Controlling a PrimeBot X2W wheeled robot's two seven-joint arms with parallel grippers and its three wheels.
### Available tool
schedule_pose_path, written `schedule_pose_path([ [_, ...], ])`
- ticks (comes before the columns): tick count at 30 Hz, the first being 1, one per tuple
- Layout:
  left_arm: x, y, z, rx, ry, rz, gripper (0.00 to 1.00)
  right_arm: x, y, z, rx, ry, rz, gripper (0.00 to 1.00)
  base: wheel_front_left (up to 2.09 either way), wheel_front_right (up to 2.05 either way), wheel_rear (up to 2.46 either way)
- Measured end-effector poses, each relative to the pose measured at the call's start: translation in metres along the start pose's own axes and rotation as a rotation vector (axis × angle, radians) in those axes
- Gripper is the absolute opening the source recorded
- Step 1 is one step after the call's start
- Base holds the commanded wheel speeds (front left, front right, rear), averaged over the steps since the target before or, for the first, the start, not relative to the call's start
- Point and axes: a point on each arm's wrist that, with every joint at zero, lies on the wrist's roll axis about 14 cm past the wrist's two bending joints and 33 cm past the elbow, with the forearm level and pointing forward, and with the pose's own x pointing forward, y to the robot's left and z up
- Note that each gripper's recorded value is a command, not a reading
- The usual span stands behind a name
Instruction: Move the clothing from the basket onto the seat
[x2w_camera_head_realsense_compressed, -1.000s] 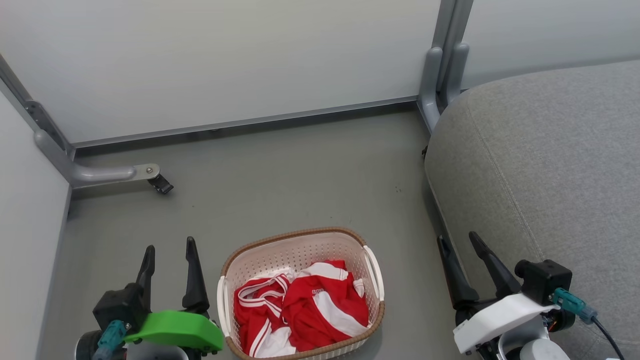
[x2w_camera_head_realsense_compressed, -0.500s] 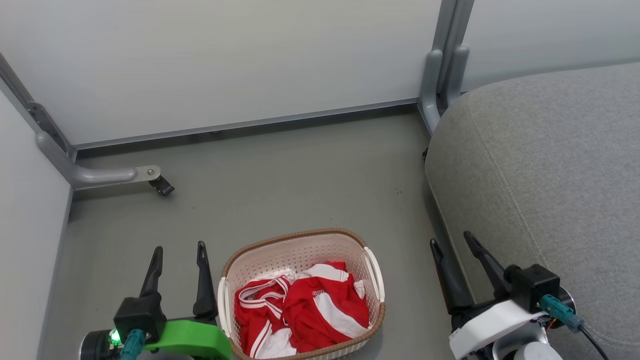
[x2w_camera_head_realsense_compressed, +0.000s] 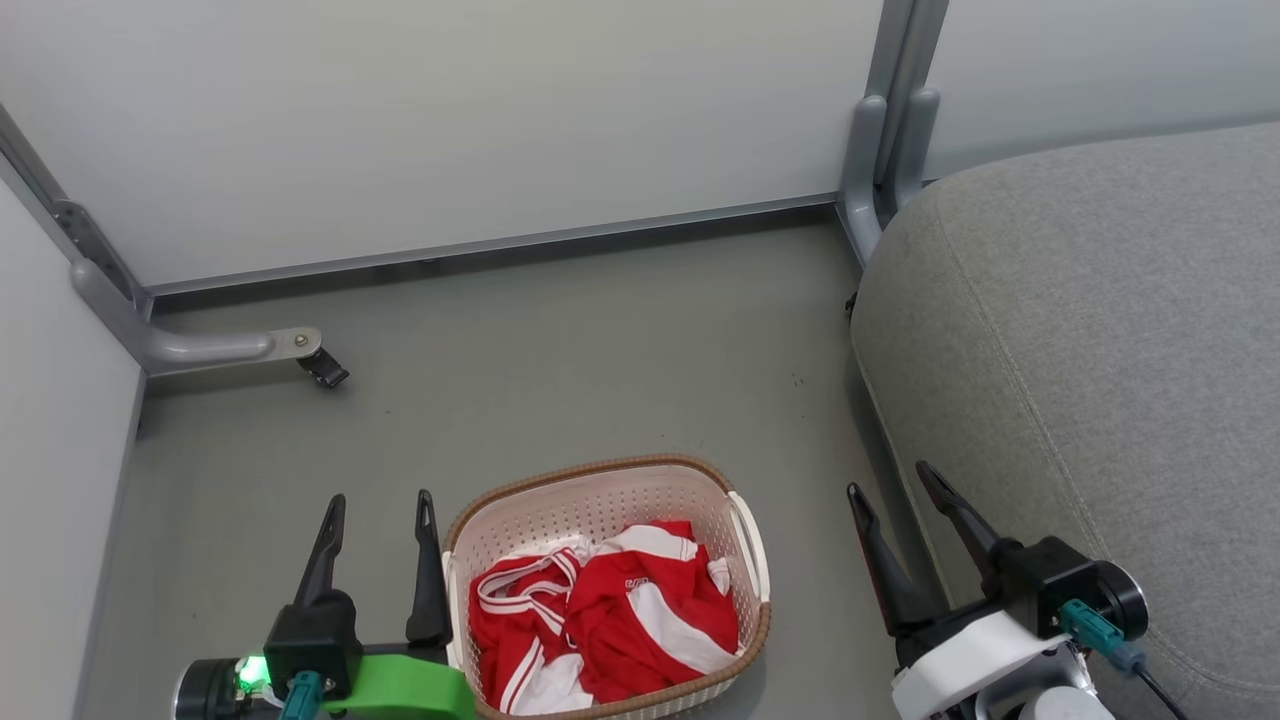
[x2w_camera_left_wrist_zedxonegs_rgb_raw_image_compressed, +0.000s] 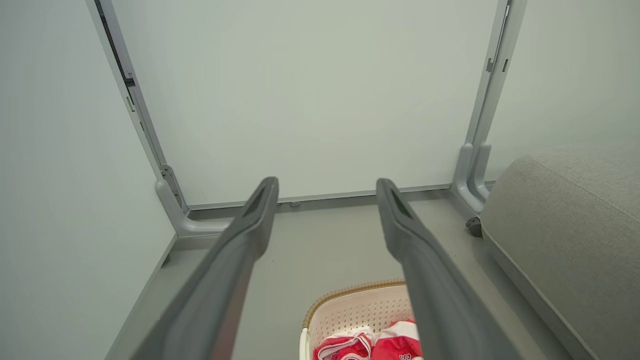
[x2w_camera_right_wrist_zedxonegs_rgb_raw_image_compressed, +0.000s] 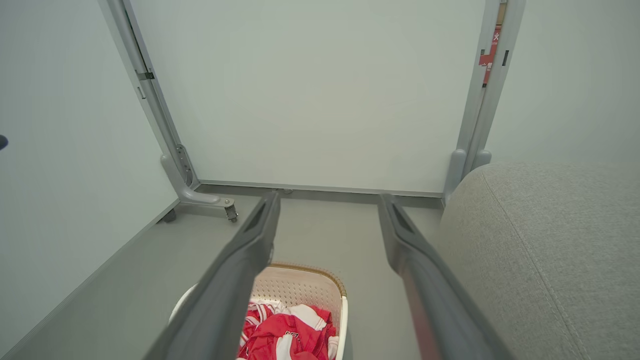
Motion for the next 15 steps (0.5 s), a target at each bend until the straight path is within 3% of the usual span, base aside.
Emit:
schedule_pose_path([
  [15,-0.002,-0.004,0.001,0.098,-0.027,-0.022,1.00,0.001,0.012,0.001,-0.108,-0.014,0.051,1.00,0.00,0.00,0.00],
])
